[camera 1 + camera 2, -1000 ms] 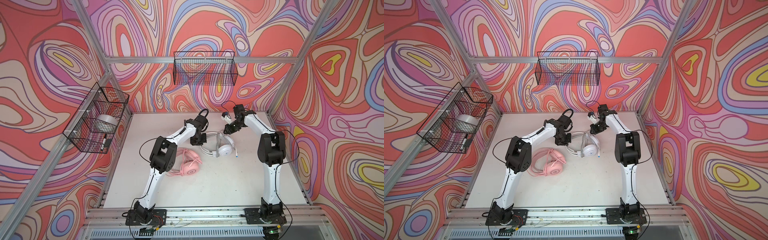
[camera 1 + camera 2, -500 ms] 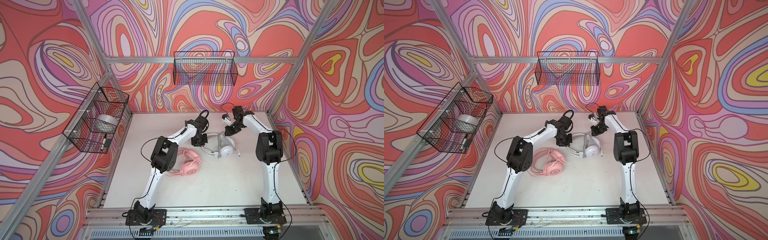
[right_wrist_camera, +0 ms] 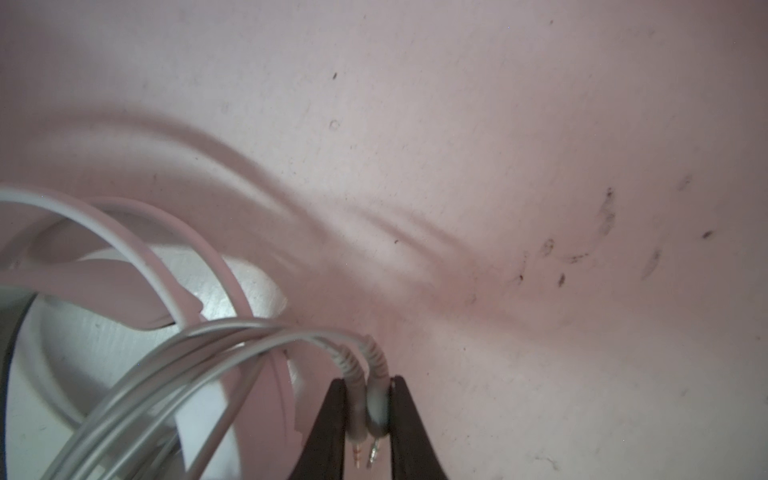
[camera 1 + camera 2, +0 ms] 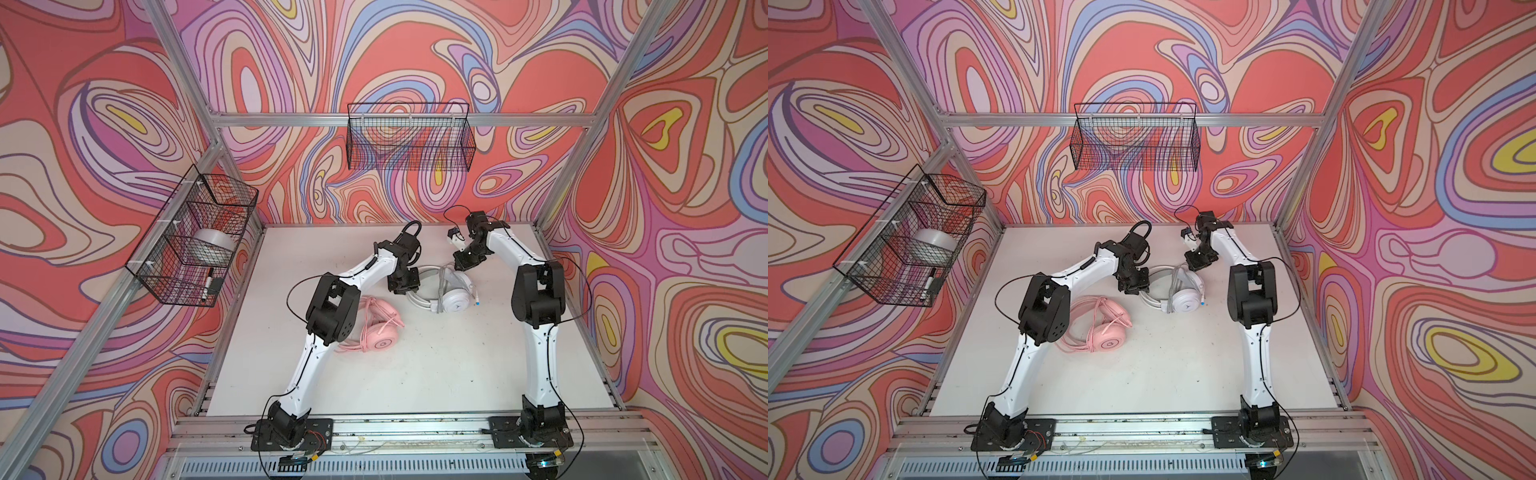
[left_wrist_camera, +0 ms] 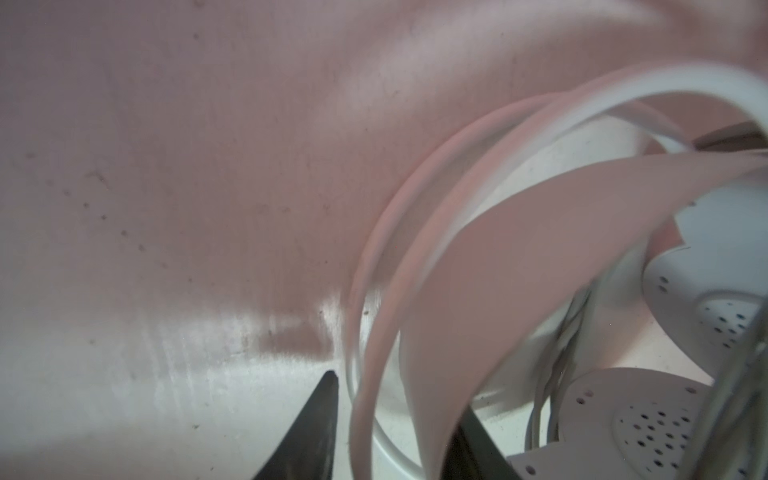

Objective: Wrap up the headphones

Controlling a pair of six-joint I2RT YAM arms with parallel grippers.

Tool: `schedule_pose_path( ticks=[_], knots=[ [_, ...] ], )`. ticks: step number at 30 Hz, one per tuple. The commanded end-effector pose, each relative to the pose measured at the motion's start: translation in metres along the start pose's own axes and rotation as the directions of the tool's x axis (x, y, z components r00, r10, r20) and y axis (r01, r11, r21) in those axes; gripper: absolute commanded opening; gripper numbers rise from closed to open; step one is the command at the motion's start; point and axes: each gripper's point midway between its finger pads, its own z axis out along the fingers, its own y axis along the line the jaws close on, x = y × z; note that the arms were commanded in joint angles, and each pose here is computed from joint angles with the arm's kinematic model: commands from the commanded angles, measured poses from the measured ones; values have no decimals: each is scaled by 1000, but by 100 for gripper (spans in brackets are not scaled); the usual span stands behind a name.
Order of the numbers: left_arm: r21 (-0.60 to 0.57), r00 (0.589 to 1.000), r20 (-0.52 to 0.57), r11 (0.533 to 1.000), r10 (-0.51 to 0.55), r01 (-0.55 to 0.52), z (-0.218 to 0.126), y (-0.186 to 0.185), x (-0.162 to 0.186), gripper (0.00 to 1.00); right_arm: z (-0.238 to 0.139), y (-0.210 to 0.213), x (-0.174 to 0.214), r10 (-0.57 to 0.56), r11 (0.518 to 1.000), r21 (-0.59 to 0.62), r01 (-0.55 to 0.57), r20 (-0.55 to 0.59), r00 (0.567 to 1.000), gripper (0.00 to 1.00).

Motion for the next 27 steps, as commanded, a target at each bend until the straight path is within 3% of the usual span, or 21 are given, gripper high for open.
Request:
schedule_pose_path(
  ticks=[1, 7, 11, 27],
  knots=[
    [-34, 1000, -24, 999, -8, 7, 0, 7, 9, 52, 2, -14, -2, 26, 999, 33, -26, -2, 1000, 0],
    [-26, 1000, -15, 1000, -10, 9, -4, 4, 8, 64, -5, -13, -3, 29, 999, 38, -29, 4, 1000, 4],
    [-24, 1000, -12, 1000, -11, 11, -7, 4, 8, 67, -8, -15, -5, 33, 998, 49, -33, 6, 999, 7],
    [-6, 1000, -21, 1000, -14, 14, -3, -2, 14, 62, -27, -13, -14, 28, 998, 52, -31, 49, 998, 29]
  ],
)
